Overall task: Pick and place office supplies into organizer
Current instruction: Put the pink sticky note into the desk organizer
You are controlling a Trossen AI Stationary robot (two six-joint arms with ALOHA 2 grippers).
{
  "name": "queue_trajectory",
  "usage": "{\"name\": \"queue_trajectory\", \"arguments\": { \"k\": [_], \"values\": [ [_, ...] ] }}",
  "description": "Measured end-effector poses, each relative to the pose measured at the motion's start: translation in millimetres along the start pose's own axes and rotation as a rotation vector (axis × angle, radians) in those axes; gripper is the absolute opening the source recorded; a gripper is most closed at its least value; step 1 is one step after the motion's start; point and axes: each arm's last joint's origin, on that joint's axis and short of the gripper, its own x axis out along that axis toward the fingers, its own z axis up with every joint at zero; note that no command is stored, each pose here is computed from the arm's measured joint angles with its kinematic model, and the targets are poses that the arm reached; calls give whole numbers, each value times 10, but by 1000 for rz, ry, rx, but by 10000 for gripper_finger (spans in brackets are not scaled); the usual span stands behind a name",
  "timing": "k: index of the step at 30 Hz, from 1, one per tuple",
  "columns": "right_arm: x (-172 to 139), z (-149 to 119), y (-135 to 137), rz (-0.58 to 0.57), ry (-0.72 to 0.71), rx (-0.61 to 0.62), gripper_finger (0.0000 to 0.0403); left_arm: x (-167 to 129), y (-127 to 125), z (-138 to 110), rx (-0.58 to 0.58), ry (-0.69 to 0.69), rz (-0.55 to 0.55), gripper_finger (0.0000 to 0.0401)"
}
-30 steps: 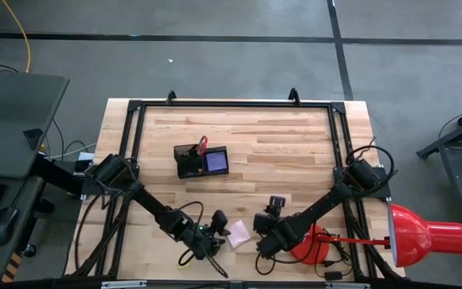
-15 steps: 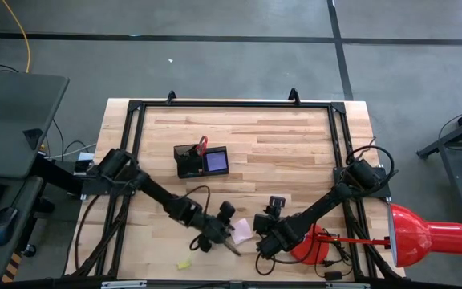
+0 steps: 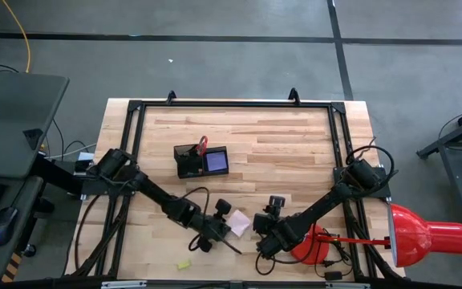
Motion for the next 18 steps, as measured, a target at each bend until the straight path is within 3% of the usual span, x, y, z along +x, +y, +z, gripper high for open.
{"name": "queue_trajectory", "arguments": {
  "k": [8,13,18],
  "values": [
    [-1,8,4,-4,-14,5,169,-145,-80,-3,39,89,159,0],
    [-1,12,4,-9,-23,7,169,-160,-86,-26,2,116,169,0],
    [-1,16,0,-20,-33,8,169,-218,-48,-4,2,128,265,0]
  ]
}}
